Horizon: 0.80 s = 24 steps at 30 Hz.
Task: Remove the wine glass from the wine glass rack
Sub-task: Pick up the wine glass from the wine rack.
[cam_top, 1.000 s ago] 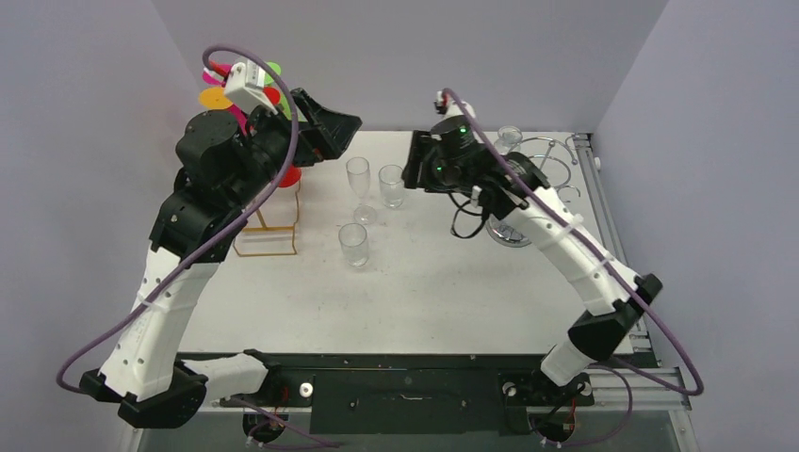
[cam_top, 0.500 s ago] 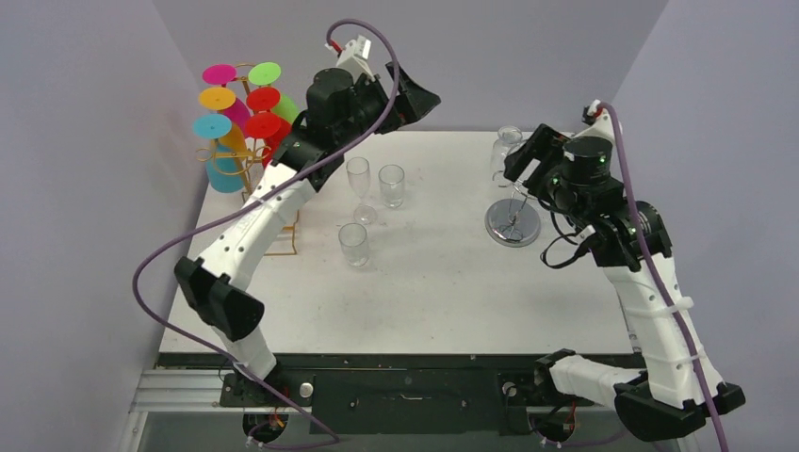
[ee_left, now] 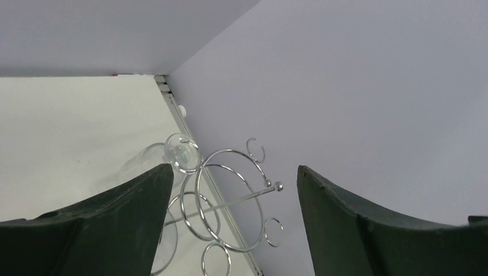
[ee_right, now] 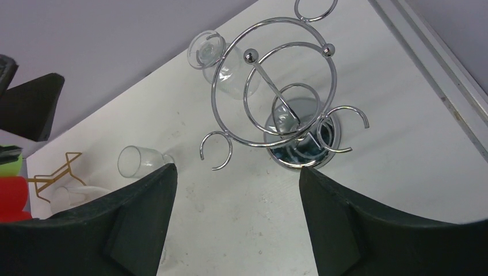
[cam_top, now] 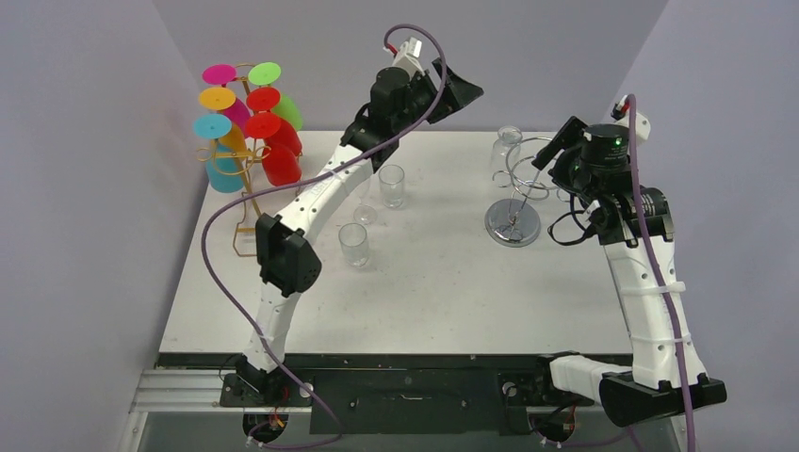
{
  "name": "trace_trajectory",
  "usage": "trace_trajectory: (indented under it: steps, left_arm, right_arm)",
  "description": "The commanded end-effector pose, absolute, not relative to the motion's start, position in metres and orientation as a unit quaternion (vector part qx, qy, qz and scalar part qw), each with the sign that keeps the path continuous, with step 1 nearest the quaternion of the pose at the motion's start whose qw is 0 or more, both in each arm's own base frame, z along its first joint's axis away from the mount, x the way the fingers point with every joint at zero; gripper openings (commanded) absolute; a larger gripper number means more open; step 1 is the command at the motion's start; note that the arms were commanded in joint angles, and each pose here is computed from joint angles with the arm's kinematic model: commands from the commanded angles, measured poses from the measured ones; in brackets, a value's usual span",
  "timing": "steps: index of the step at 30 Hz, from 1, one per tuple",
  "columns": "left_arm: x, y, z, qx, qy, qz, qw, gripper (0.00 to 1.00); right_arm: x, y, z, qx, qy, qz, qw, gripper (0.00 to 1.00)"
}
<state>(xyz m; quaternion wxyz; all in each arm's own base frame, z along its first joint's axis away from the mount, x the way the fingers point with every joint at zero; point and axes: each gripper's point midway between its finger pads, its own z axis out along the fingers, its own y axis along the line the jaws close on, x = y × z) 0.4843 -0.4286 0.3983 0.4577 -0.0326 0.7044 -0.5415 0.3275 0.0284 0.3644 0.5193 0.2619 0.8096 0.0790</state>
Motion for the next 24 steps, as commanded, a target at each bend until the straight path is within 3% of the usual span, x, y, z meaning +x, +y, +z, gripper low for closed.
trace_trajectory:
  steps: [1, 10, 24]
  left_arm:
    - [0.491, -0.454, 0.423, -0.032, 0.658, -0.592, 0.464, 0.73]
    - [0.518, -0.485, 0.372, -0.064, 0.653, -0.603, 0.453, 0.65]
    - [0.516, -0.52, 0.33, -0.063, 0.647, -0.63, 0.424, 0.53]
  right_arm:
    - [0.322, 0.023, 0.383, 0.258, 0.798, 0.082, 0.538, 0.73]
    - [0.302, 0.016, 0.38, 0.259, 0.799, 0.076, 0.538, 0.72]
    - [0.283, 0.014, 0.379, 0.249, 0.8, 0.08, 0.539, 0.72]
